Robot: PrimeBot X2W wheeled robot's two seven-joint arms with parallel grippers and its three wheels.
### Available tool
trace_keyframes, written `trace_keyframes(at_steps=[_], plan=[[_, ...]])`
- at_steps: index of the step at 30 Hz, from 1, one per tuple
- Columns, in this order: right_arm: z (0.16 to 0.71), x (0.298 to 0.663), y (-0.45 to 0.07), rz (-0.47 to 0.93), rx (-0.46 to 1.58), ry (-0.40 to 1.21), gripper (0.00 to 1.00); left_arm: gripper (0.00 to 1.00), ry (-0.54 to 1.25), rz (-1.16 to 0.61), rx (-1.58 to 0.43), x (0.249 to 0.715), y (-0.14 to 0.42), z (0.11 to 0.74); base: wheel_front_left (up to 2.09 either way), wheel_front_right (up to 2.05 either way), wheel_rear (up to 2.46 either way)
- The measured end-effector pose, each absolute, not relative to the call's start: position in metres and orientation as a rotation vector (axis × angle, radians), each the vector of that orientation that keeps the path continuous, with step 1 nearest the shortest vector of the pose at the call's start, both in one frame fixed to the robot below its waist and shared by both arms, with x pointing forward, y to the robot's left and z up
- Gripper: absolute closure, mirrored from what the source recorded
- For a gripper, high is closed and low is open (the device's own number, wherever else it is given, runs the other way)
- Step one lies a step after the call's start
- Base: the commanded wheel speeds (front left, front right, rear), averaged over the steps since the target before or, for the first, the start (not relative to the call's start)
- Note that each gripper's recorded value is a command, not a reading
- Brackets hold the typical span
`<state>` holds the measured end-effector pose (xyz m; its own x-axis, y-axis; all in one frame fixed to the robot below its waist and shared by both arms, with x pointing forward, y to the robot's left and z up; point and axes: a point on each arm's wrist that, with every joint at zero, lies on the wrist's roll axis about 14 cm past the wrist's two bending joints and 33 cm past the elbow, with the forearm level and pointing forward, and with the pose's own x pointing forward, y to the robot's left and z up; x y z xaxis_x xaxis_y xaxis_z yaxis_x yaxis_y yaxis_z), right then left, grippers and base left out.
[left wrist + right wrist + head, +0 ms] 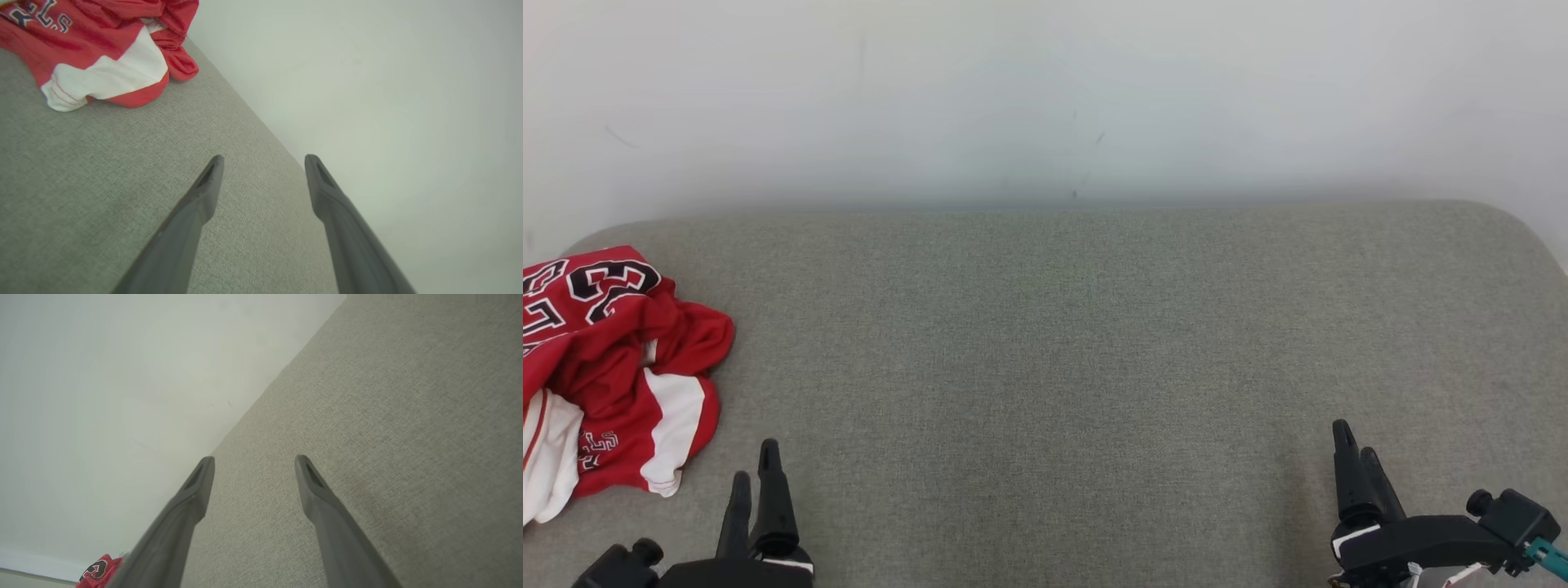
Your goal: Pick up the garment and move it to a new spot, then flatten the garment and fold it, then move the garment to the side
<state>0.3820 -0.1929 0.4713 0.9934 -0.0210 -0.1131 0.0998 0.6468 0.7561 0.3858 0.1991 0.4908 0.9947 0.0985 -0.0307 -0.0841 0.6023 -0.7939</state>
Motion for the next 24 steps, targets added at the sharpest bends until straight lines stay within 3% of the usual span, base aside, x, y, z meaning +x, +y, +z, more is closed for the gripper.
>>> trace_keyframes(at_steps=[24], plan=[[0.493,0.379,-0.18,0.022,0.438,0.02,0.0,0.0,-0.066,0.047,-0.44,0.375,0.187,0.512,0.0,0.0,0.0]])
